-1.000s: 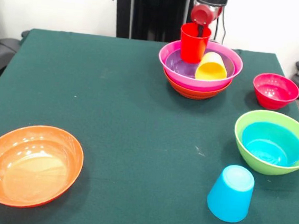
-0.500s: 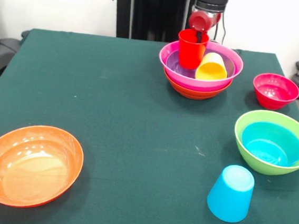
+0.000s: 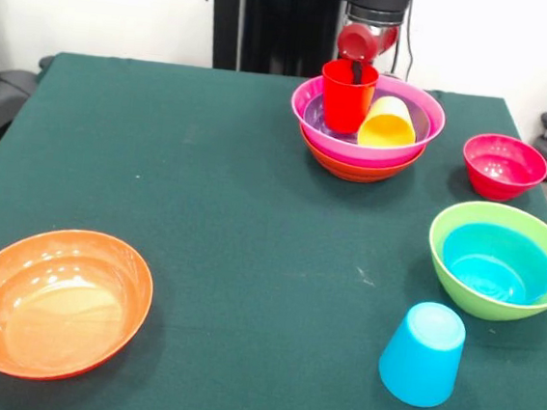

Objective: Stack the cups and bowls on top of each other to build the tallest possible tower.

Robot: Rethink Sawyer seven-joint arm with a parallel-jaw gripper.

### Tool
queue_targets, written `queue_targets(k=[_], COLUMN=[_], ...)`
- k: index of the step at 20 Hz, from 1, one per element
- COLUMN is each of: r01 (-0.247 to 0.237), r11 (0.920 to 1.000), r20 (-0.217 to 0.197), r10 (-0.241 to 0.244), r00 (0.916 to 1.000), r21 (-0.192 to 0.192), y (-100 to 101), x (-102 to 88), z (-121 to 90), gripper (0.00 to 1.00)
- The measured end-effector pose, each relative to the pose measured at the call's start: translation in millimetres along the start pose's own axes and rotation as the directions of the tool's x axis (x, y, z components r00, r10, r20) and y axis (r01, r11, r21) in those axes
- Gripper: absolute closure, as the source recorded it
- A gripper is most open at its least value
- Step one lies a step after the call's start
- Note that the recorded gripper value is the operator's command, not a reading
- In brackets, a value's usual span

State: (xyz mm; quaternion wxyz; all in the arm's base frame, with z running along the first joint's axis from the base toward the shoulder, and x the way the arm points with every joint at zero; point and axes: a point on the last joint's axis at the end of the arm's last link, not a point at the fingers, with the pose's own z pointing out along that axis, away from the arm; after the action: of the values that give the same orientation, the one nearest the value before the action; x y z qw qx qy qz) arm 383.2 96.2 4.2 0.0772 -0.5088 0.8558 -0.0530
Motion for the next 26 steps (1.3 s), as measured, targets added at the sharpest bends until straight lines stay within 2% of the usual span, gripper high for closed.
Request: queue_targets(k=[4, 5, 12, 18, 25, 26], r01=[-0.003, -0.003, -0.022, -0.052, -0.111, -0.136], r11=[1.0, 1.0, 0.9997, 0.9982, 0.9913, 0.9877], r20=[0.0, 0.0, -0.001, 0.016, 0.061, 0.069], r10=[0.003, 0.003, 0.022, 0.051, 0.107, 0.131], r00=[1.0, 1.0, 0.9998, 0.9986, 0.9924, 0.9891], r21=[0.0, 0.001, 0.007, 0.029, 0.07, 0.078], y=[-0.8, -1.0, -3.1, -15.7, -47.4, -59.2], x=[0.8, 0.7, -2.4, -7.5, -22.5, -28.4], z=[0.1, 0.1, -0.4, -5.8, -22.4, -29.7], gripper=[1.0, 0.0, 0.0, 0.0, 0.0, 0.0])
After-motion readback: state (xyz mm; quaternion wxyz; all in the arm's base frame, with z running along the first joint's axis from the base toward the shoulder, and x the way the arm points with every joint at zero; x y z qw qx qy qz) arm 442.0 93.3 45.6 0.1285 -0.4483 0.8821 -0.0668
